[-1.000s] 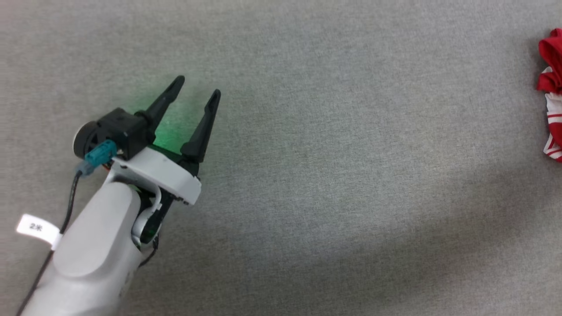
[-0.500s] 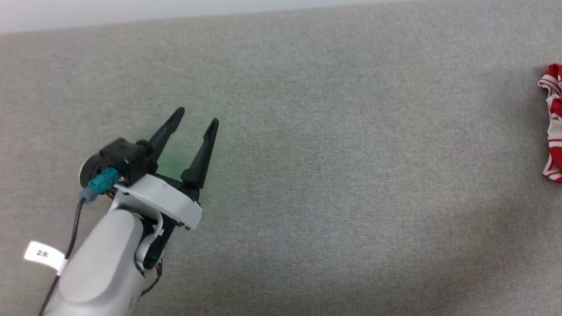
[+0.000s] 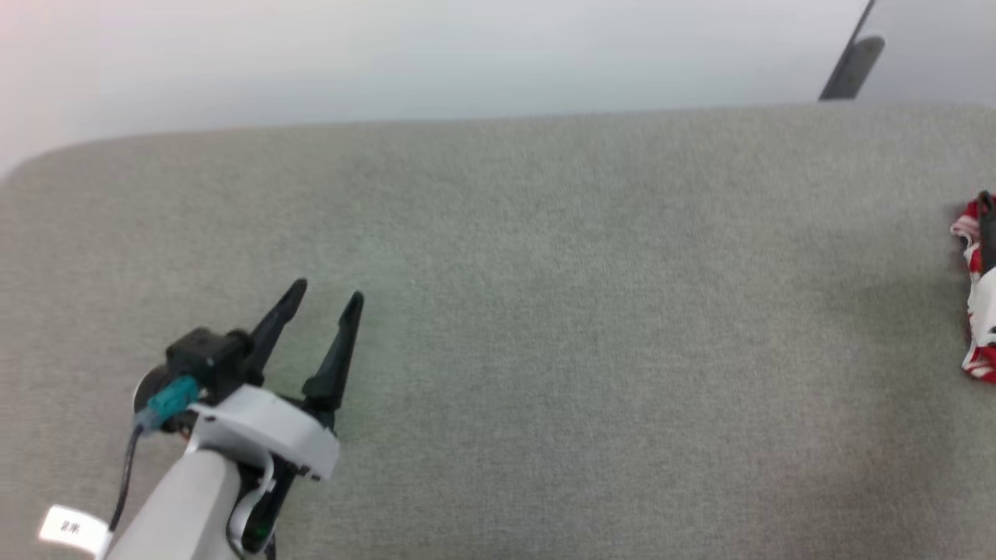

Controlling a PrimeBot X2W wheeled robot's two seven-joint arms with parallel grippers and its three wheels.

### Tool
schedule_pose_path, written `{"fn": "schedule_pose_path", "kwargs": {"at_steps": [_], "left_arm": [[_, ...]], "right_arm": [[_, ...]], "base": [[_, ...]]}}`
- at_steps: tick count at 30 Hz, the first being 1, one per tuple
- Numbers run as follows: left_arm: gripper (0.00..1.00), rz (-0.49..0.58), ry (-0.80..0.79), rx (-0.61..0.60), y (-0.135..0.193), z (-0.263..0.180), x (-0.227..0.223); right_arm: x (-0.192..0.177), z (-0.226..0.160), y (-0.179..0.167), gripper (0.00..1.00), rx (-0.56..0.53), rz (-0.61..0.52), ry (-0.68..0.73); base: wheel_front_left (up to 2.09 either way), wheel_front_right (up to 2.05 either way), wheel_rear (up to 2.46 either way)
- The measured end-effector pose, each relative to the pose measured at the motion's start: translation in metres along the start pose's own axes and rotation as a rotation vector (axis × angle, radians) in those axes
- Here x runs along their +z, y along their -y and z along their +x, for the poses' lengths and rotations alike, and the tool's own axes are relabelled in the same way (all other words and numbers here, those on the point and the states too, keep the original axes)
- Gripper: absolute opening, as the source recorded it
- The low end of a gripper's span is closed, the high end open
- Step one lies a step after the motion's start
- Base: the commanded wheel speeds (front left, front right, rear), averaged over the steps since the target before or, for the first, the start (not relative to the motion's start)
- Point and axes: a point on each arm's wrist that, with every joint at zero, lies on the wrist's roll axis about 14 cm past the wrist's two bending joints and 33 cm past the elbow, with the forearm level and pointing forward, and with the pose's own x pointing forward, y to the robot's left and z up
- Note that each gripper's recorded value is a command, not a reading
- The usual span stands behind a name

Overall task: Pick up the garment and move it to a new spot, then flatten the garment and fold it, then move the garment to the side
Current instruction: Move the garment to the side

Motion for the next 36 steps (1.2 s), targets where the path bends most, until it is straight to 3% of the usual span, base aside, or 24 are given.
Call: {"fn": "schedule_pose_path", "kwargs": {"at_steps": [4,15,29,36], "left_arm": [[1.0,0.008,0.03,0.053,-0.013,-0.022,0.014],[1.0,0.057,0.106,0.193,-0.047,-0.082,0.043],[1.0,0.121,0.135,0.366,-0.083,-0.148,0.051],[1.0,0.126,0.116,0.397,-0.085,-0.169,0.043]], "right_arm": [[0.028,-0.014,-0.017,1.0,0.013,0.041,0.123],[0.052,-0.068,-0.061,1.0,0.077,0.091,0.286],[0.053,-0.121,-0.119,1.0,0.18,0.165,0.355],[0.045,-0.136,-0.127,1.0,0.19,0.181,0.343]], "base": [[0.0,0.0,0.0],[0.0,0.0,0.0],[0.0,0.0,0.0],[0.0,0.0,0.0]]}}
